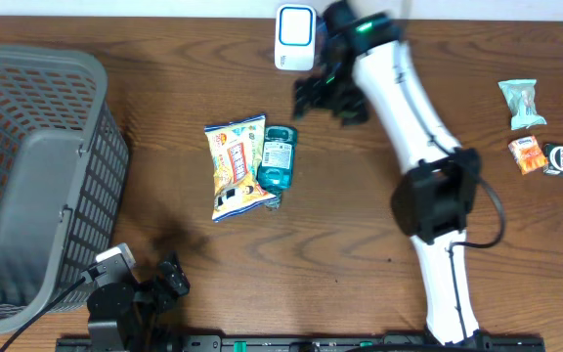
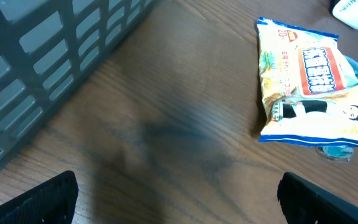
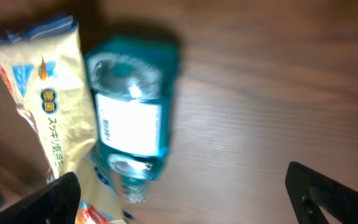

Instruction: Scan the item barcode

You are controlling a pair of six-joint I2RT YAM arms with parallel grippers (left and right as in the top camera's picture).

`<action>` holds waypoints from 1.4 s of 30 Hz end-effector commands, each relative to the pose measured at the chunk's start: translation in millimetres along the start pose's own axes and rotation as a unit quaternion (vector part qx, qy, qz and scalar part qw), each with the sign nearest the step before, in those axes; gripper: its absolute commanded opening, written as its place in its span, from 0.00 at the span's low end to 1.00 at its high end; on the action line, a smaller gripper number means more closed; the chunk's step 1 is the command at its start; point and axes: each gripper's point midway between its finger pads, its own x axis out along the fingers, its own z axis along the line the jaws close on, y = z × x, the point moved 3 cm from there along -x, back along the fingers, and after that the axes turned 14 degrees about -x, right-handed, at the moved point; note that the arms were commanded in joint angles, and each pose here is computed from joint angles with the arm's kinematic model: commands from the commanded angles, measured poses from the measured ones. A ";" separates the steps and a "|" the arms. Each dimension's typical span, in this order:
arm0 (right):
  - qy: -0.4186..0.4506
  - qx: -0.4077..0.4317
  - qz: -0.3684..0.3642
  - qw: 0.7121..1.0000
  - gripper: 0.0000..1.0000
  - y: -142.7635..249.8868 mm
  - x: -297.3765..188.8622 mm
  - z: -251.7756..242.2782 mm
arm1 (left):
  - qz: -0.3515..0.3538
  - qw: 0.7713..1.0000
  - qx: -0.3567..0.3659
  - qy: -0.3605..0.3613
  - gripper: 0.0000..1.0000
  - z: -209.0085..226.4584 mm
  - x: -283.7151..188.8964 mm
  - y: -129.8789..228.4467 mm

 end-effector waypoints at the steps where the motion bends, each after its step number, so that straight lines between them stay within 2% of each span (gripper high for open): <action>1: -0.008 0.018 0.040 0.999 0.99 14.6 41.9 18.2 | 0.003 1.000 -0.003 0.003 0.98 -0.6 -2.0 0.7; 7: -0.048 0.002 0.059 0.997 0.99 26.3 83.3 35.8 | 0.003 1.000 -0.003 0.003 0.98 -0.6 -2.0 0.7; 11: -0.070 0.000 0.049 0.996 0.94 26.1 110.2 34.5 | 0.003 1.000 -0.003 0.003 0.98 -0.6 -2.0 0.7; 14: -0.072 0.004 0.045 0.996 0.77 30.9 133.6 26.3 | 0.003 1.000 -0.003 0.003 0.98 -0.6 -2.0 0.7; 16: -0.077 0.005 0.049 0.996 0.69 37.6 146.9 22.5 | 0.003 1.000 -0.003 0.003 0.98 -0.6 -2.0 0.7; 18: -0.076 0.004 0.052 0.996 0.55 44.9 159.1 17.0 | 0.003 1.000 -0.003 0.003 0.98 -0.6 -2.0 0.7; 22: -0.072 -0.012 0.053 0.996 0.40 53.1 171.8 12.0 | 0.003 1.000 -0.003 0.003 0.98 -0.6 -2.0 0.7; 25: -0.050 -0.029 0.048 0.997 0.24 52.2 172.7 5.7 | 0.003 1.000 -0.003 0.003 0.98 -0.6 -2.0 0.7; 27: -0.035 -0.046 0.037 0.998 0.13 46.7 164.0 -0.4 | 0.003 1.000 -0.003 0.003 0.98 -0.6 -2.0 0.7; 30: -0.004 -0.057 0.021 0.998 0.08 38.1 137.2 -12.9 | 0.003 1.000 -0.003 0.003 0.98 -0.6 -2.0 0.7; 34: 0.072 -0.110 -0.001 0.991 0.09 29.6 82.1 -35.7 | 0.003 1.000 -0.003 0.003 0.98 -0.6 -2.0 0.7; 39: 0.202 -0.179 -0.019 0.963 0.11 32.9 9.2 -63.3 | 0.003 1.000 -0.003 0.003 0.98 -0.7 -2.0 0.8; 42: 0.208 -0.200 -0.018 0.957 0.14 36.5 -1.8 -62.0 | 0.003 1.000 -0.003 0.003 0.98 -0.6 -2.0 0.7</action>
